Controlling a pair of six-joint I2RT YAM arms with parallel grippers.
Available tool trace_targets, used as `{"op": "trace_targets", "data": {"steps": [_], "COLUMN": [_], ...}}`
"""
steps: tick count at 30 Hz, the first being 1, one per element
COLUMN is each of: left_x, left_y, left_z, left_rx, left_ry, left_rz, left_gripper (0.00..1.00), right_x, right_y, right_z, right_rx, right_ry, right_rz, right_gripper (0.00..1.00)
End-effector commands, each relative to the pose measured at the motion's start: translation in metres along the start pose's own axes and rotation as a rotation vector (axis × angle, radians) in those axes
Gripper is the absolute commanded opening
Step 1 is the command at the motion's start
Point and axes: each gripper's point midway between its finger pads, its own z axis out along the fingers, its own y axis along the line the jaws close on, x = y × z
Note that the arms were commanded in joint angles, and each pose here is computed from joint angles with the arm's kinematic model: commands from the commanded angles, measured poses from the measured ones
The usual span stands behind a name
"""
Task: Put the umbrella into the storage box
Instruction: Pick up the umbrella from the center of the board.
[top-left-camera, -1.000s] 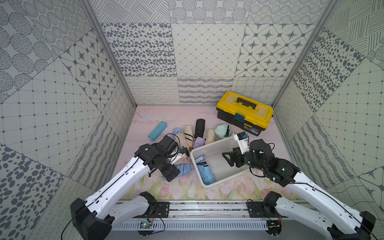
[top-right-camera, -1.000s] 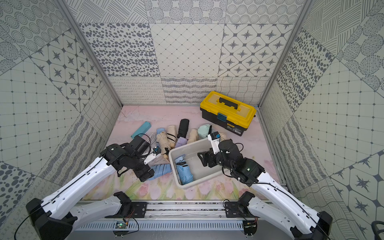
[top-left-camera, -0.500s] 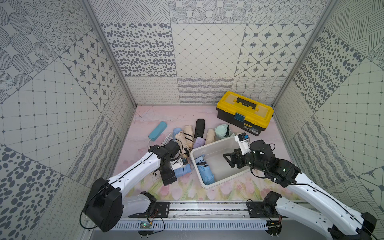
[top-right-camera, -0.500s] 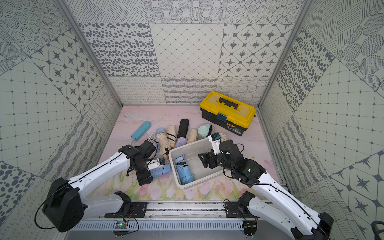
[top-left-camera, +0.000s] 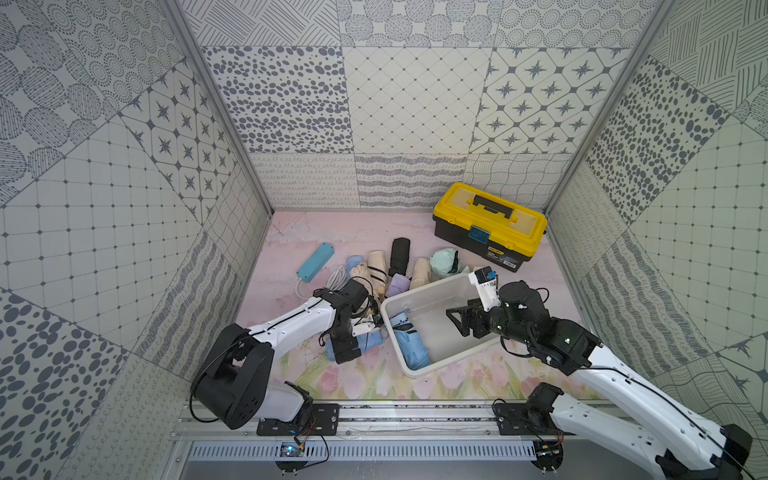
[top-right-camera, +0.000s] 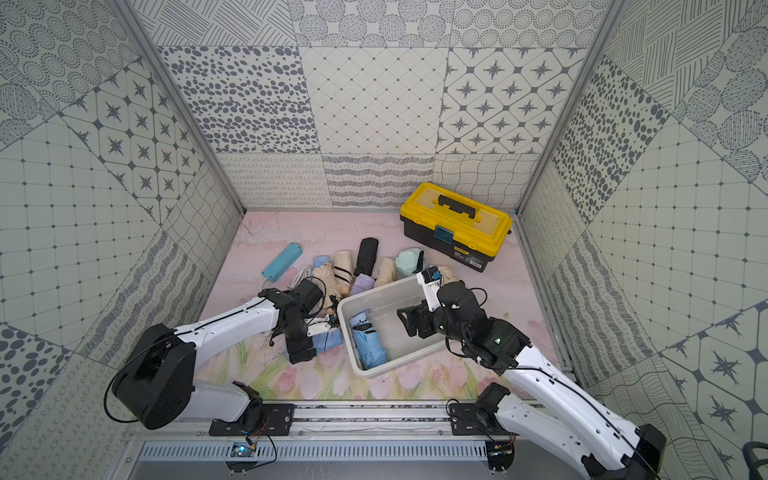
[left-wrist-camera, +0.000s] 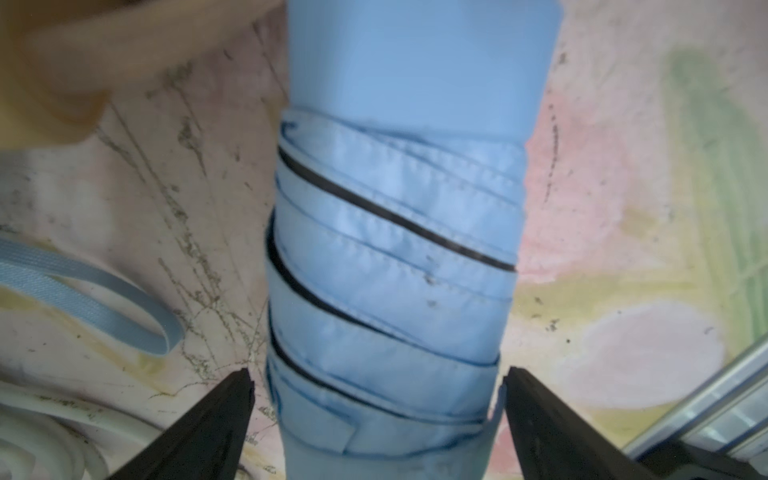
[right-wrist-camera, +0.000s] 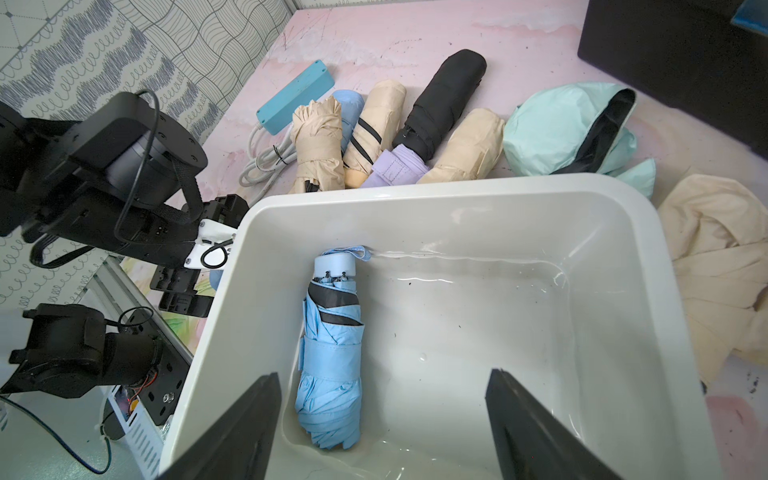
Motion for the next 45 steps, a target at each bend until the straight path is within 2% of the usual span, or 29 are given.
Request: {"op": "trace_targets", "data": {"steps": [1,6,12,17,25,30,34,40,45], "left_x": [-0.003,0.0,0.003,0.009,0.021,0.034,0.038,0.028,0.004], "left_y": [0.007,0.012,0.014,0.011,0.011,0.01,0.015,0.019,0.023], "left_z": [0.012,0.023,0.026,0.02,0.0,-0.027,-0.06,-0.124,-0.181], "left_rx": [-0.031,-0.06,-0.059,-0.063,-0.126,-0.2,-0.283,-0.348,-0.358], "left_ry": [-0.01,0.015,0.039,0.048,0.037,-0.005,-0.08,-0.253,-0.472], "left_rz": [0.052,0.054,0.054,0.049,-0.013,-0.102,-0.169,-0.283,-0.382], "left_gripper": [0.98,0.92,0.72,0.61,0.56,0.55,0.55,0.54,0.54], "right_x": [-0.006,-0.007,-0.005,-0.006,-0.009,-0.014,-0.02,-0.033,-0.046], "right_y": [0.0,0.0,-0.002,-0.002,0.0,0.003,0.008,0.024,0.044], "right_z": [-0.003,-0.005,-0.009,-0.012,-0.016,-0.02,-0.02,-0.017,-0.012], "right_rx": [-0.007,-0.007,-0.005,-0.008,-0.015,-0.028,-0.05,-0.121,-0.2], "right_ry": [-0.037,-0.046,-0.058,-0.073,-0.087,-0.105,-0.116,-0.14,-0.16], "right_rz": [0.002,-0.002,-0.003,-0.013,-0.018,-0.015,-0.016,-0.023,-0.017], "right_gripper": [0.84,0.83,0.83,0.83,0.82,0.83,0.83,0.82,0.82]}}
